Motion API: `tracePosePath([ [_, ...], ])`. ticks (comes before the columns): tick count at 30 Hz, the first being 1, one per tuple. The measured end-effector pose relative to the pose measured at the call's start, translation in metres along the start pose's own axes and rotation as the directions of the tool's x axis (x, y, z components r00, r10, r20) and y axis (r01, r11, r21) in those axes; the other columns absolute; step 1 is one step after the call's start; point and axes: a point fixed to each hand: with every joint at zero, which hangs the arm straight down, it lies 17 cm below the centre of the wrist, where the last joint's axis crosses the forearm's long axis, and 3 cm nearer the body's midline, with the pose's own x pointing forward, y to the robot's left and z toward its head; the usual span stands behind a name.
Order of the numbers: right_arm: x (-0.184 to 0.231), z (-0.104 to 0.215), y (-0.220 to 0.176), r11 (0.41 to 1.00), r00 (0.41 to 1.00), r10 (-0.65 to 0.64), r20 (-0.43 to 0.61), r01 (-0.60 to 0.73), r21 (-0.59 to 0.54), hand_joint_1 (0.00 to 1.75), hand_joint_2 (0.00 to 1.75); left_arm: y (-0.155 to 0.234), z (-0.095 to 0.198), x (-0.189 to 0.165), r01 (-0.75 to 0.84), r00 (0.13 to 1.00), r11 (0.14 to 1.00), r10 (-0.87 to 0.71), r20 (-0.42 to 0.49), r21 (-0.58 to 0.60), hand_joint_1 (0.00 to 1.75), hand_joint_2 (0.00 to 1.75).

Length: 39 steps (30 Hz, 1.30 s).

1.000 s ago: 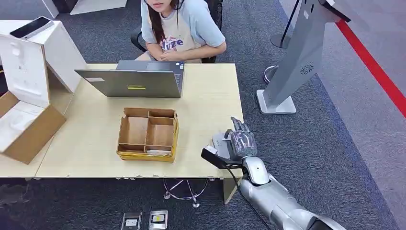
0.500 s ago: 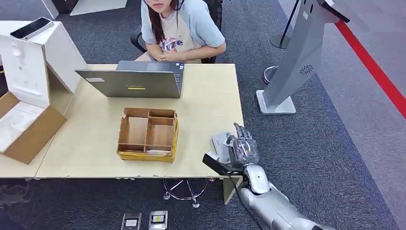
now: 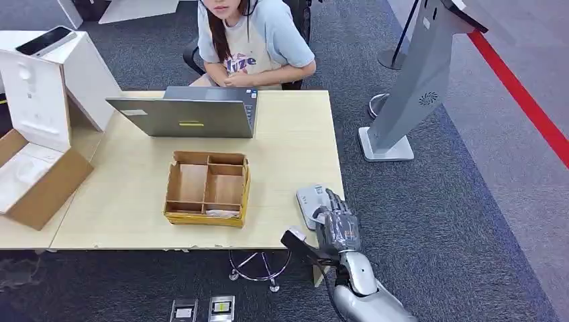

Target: Pass the card to the sensor for recognition and then transmit it.

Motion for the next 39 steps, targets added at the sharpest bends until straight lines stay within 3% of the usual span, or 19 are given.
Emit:
tracePosePath([
  [13, -0.001, 0.008, -0.005, 0.991, 0.992, -0.129, 0.003, 0.129, -0.038, 1.75, 1.75, 0.000, 0.000, 0.000, 0.054, 0.998, 0.999, -0.054, 0.012, -0.009, 0.00, 1.75],
  [39, 0.011, -0.003, -0.026, 0.976, 0.980, -0.170, 0.102, 0.181, -0.117, 1.75, 1.75, 0.004, -0.001, 0.001, 0.077, 0.997, 0.997, -0.077, 0.017, -0.003, 0.00, 1.75],
])
